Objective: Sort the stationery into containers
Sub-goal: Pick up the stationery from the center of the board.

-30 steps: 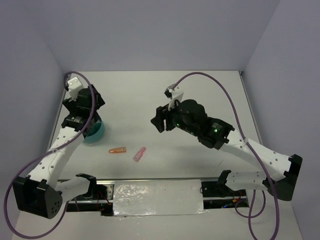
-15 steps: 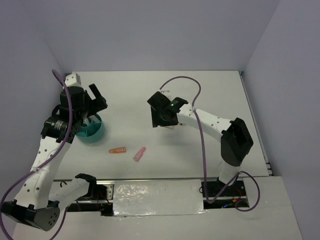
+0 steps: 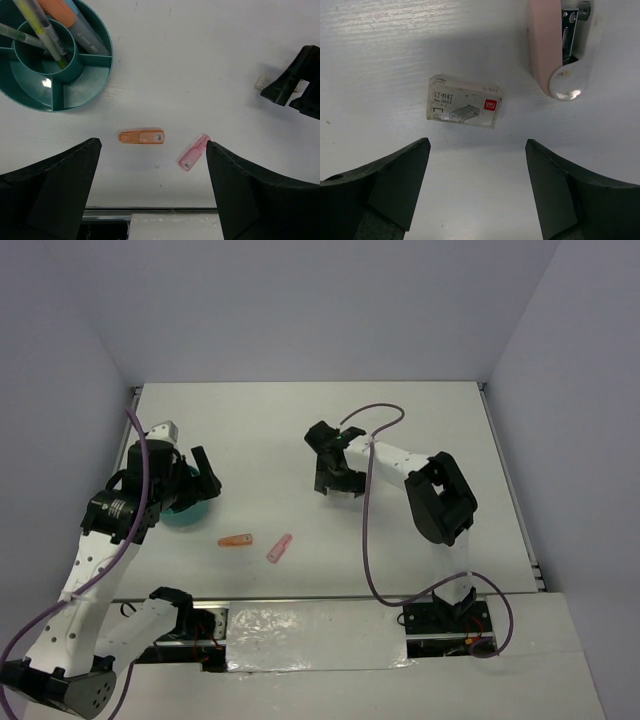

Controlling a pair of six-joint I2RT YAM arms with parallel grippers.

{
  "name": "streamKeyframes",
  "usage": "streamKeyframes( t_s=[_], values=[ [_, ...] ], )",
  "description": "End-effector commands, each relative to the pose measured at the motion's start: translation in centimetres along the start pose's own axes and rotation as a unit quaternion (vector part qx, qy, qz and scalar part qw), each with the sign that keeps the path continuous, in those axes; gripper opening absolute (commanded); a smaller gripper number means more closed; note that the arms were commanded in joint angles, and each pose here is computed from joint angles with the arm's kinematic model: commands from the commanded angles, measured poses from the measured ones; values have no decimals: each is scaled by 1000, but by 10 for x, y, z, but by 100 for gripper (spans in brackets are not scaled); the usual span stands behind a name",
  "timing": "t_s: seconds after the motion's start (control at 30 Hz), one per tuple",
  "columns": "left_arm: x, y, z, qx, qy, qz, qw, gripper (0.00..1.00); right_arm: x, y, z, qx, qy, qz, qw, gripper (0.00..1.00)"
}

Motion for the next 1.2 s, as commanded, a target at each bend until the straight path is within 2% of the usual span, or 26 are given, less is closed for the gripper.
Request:
streamKeyframes(
  t_s=[0.0, 0.23, 0.4, 0.6, 0.63, 0.67, 0.7, 0.73, 0.8, 0.83, 0.87, 0.93, 0.97, 1.0, 1.03, 1.17],
  values=[
    [-7, -5, 2, 17, -4, -22, 1000, 99, -4, 17, 19, 25, -18, 31, 999, 85],
    [-6, -9, -2, 26, 8, -33, 999, 99, 6, 27, 29, 34, -15, 51, 998, 86],
    [-6, -10, -4, 27, 13, -36, 999, 99, 31, 21, 23, 30, 0, 21, 999, 85],
    [-8, -13, 1, 24, 17, -35, 999, 99, 42, 16, 12, 25, 9, 20, 999, 78],
    [-8, -14, 2, 22, 19, -35, 999, 99, 42, 15, 12, 24, 10, 23, 999, 74],
    [-7, -15, 4, 19, 19, -36, 999, 99, 41, 16, 12, 19, 10, 29, 999, 66],
    [-9, -17, 8, 17, 14, -42, 999, 99, 39, 18, 14, 5, 1, 45, 999, 56],
    [-9, -21, 9, 10, 18, -49, 999, 99, 35, 21, 13, -8, 2, 63, 998, 34],
    [-14, -27, 18, 0, 15, -61, 998, 99, 18, 35, 18, -58, -19, 126, 990, 18],
    [-14, -33, 20, -9, 24, -75, 997, 99, 5, 45, 11, -88, -20, 163, 982, 18],
    [-16, -36, 24, -13, 24, -82, 996, 99, -12, 61, 16, -107, -51, 216, 969, 18],
    [-22, -47, 35, -25, 28, -104, 994, 99, -58, 61, 10, -177, -101, 290, 935, 19],
    [-30, -53, 42, -30, 24, -121, 992, 99, -86, 76, 0, -226, -114, 366, 896, 19],
    [-28, -57, 45, -43, 36, -123, 991, 99, -97, 73, -10, -245, -115, 389, 880, 20],
    [-31, -58, 43, -51, 49, -124, 990, 99, -135, 76, -20, -269, -125, 442, 847, 20],
    [-35, -88, 36, -92, 114, -214, 966, 99, -201, 81, -43, -361, -181, 496, 768, 20]
  ],
)
Point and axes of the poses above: each gripper's point midway between its finger pads, its own x axis out along the fingers, its own y axis along the line the jaws close on, z = x × y, the point moved 4 cm from there along -x, back along the fingers, and after that the axes turned 9 degrees about x, right-handed, at the moved point
